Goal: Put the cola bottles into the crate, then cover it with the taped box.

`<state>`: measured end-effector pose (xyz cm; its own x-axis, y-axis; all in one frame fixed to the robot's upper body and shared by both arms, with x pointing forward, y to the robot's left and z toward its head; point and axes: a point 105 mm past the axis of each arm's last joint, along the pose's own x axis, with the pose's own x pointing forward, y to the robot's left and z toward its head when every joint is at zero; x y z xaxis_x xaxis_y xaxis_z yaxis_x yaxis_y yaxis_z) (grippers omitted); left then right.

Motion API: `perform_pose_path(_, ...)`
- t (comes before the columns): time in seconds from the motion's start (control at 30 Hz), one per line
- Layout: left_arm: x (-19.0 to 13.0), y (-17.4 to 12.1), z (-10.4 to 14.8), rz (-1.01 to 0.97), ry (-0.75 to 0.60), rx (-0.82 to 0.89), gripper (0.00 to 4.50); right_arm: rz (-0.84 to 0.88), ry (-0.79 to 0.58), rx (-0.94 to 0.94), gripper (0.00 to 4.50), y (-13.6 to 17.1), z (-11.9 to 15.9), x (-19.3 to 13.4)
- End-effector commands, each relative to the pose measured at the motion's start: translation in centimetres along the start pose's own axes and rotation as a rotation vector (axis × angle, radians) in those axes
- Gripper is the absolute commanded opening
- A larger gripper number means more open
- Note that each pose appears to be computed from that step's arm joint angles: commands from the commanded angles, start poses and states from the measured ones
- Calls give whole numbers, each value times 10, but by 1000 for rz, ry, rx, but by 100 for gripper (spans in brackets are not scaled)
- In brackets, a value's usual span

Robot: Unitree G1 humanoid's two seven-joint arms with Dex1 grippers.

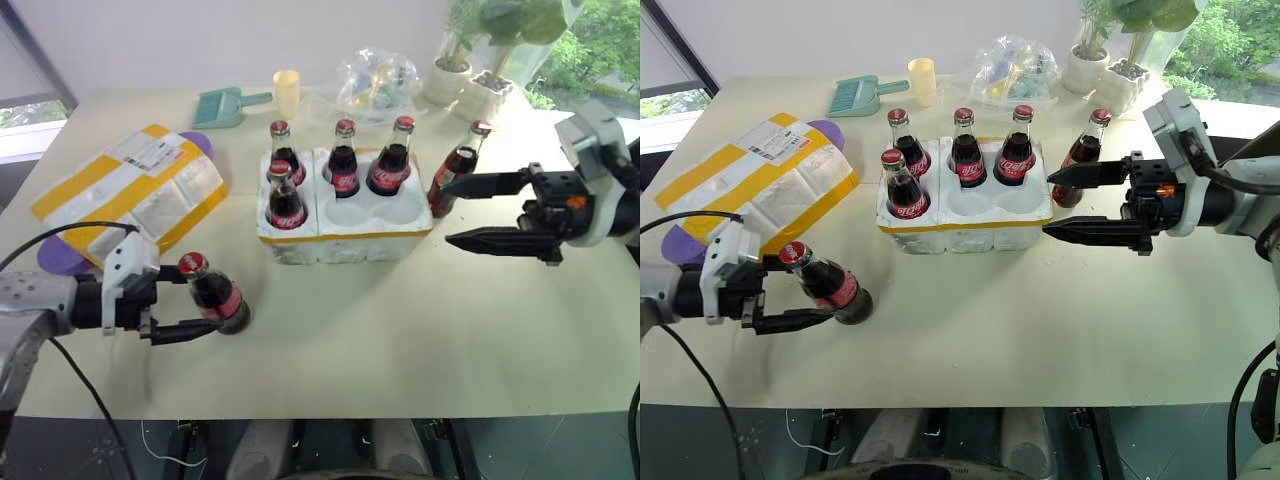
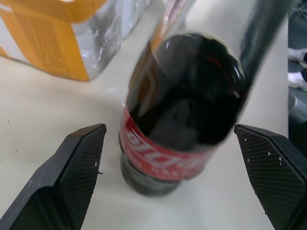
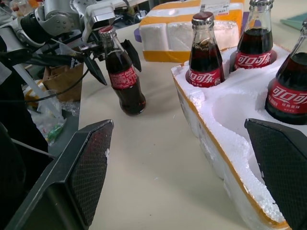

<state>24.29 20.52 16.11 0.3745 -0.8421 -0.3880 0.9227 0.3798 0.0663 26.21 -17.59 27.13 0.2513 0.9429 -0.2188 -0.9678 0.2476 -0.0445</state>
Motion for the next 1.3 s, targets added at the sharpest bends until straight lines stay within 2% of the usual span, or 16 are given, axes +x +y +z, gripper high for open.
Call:
perform_pose_path(0.03, 10, 5, 1, 19, -31, 6, 448, -11, -19, -53, 450, 5, 13, -3)
perform_pose_path(0.13, 15, 3, -2, -2, -41, -24, 448, -11, -23, -54, 450, 6, 14, -2)
perform_pose_path(0.2, 17, -3, -1, -36, -53, -38, 396, -13, -27, -53, 450, 6, 15, -1)
perform_pose_path(0.3, 16, -12, 2, -88, -23, -35, 278, -24, -34, -50, 450, 5, 15, -1)
perform_pose_path(0.37, 16, -14, 8, -103, -17, -12, 278, -29, -37, -49, 450, 4, 15, -1)
perform_pose_path(0.5, 22, -14, 51, -136, -140, 1, 278, -21, -45, -42, 450, 6, 13, 3)
perform_pose_path(0.83, 50, -13, 133, -280, -340, 63, 278, -35, -67, -36, 450, 7, 7, 6)
perform_pose_path(1.1, 85, 15, 171, -194, -453, 79, 278, -86, -90, -24, 450, 11, 4, 0)
perform_pose_path(1.3, 113, 22, 185, -115, -508, 73, 278, -117, -102, -13, 450, 16, -1, -3)
